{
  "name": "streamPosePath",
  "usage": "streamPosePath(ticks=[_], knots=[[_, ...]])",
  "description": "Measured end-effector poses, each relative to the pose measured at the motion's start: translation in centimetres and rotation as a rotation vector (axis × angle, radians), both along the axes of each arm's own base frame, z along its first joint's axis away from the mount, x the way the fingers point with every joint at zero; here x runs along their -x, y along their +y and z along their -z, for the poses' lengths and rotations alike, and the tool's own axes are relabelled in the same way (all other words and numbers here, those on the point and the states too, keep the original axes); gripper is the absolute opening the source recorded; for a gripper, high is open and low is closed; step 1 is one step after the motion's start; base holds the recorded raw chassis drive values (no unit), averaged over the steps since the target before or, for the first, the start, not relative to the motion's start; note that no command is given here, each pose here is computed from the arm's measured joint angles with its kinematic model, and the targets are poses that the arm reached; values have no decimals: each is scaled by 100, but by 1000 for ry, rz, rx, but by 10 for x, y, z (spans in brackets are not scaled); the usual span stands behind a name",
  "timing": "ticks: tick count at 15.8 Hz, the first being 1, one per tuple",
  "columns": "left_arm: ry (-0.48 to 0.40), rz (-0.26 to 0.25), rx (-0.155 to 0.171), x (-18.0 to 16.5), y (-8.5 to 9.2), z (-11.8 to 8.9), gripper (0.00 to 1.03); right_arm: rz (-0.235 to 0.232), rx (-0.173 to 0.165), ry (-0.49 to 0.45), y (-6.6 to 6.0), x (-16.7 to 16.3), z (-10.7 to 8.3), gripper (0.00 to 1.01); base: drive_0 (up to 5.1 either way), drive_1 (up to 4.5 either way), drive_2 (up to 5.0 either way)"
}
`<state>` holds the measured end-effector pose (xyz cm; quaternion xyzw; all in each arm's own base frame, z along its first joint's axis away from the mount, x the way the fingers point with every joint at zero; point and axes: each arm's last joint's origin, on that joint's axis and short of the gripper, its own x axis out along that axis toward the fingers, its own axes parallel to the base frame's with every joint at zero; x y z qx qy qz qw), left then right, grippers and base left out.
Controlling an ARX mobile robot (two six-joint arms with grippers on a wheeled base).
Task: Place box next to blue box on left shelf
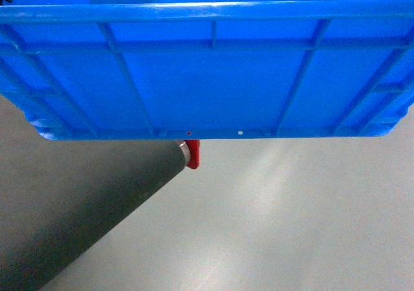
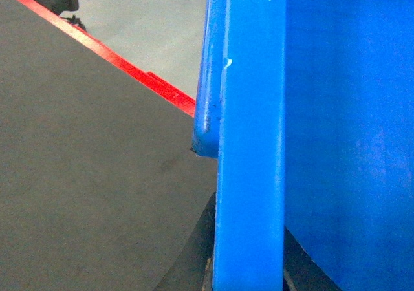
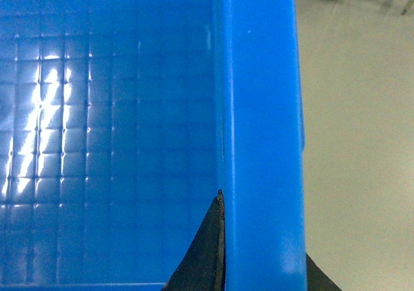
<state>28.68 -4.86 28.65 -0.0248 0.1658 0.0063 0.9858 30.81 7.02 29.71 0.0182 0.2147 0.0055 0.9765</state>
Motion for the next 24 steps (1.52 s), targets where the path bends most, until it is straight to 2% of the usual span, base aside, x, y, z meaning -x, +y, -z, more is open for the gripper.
streamPosePath(ticks=[24], knots=[[0, 0, 0, 0, 0, 0, 8, 0, 0, 0, 0, 0, 0, 8, -154, -154, -154]])
